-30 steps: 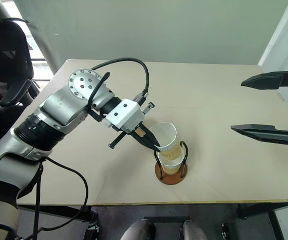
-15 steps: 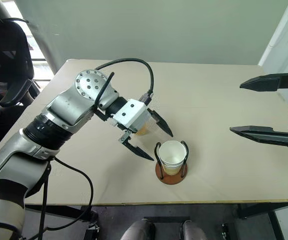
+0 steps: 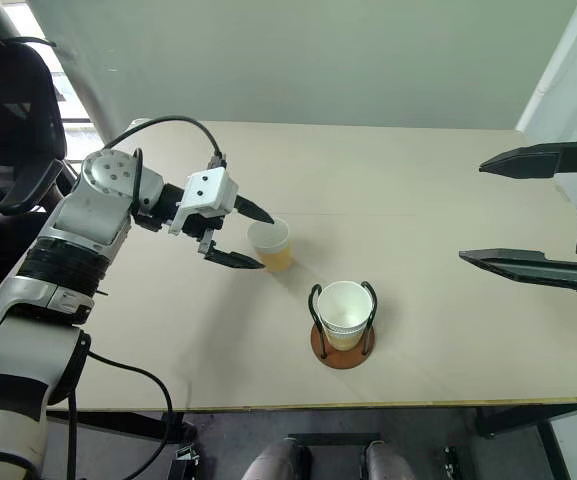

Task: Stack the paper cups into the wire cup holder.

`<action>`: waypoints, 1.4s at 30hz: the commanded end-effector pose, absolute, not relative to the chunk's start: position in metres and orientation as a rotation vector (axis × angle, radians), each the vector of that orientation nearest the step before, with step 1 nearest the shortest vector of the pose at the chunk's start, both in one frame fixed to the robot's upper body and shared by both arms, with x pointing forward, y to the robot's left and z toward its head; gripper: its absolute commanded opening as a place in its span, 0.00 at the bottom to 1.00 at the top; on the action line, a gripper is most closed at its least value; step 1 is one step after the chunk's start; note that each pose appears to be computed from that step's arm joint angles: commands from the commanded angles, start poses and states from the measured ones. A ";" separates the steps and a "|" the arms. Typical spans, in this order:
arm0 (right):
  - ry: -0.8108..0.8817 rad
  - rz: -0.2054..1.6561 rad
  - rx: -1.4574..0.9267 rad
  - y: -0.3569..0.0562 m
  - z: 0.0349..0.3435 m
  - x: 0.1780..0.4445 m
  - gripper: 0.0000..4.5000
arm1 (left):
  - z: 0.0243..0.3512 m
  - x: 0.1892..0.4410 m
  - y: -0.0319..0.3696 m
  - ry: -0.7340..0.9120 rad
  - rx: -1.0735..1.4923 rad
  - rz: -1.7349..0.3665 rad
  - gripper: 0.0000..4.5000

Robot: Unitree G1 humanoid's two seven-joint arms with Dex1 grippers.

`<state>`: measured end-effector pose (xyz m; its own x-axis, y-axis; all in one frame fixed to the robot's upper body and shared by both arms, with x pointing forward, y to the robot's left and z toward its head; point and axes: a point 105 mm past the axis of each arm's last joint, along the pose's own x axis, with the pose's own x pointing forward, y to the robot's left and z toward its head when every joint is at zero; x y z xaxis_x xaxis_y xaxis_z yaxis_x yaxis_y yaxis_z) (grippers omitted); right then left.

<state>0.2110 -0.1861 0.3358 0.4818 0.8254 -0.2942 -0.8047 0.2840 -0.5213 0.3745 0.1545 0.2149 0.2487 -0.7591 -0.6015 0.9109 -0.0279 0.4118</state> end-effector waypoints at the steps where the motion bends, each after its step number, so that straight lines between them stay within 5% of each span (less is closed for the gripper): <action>1: -0.063 1.072 -0.698 -0.187 0.342 0.210 1.00 | 0.215 0.384 0.160 0.201 0.878 -1.292 0.99; 12: -0.052 1.061 -0.711 -0.187 0.345 0.207 1.00 | 0.189 0.395 0.148 0.234 0.883 -1.308 0.95; 25: -0.038 1.066 -0.707 -0.188 0.344 0.205 1.00 | 0.187 0.397 0.153 0.247 0.915 -1.290 0.01; 33: -0.039 1.069 -0.708 -0.188 0.343 0.206 1.00 | 0.199 0.395 0.153 0.219 0.931 -1.301 0.01; 38: -0.039 1.061 -0.714 -0.190 0.344 0.206 1.00 | 0.258 0.371 0.127 0.044 0.934 -1.453 0.01; 42: -0.042 1.055 -0.718 -0.191 0.345 0.207 1.00 | 0.317 0.321 0.078 -0.201 0.905 -1.666 0.01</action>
<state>0.2109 -0.1881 0.3327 0.4836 0.8129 -0.3246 -0.8155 0.2836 -0.5046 0.3493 0.0994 0.2965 0.1102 -0.8750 -0.4714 0.8062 -0.1987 0.5573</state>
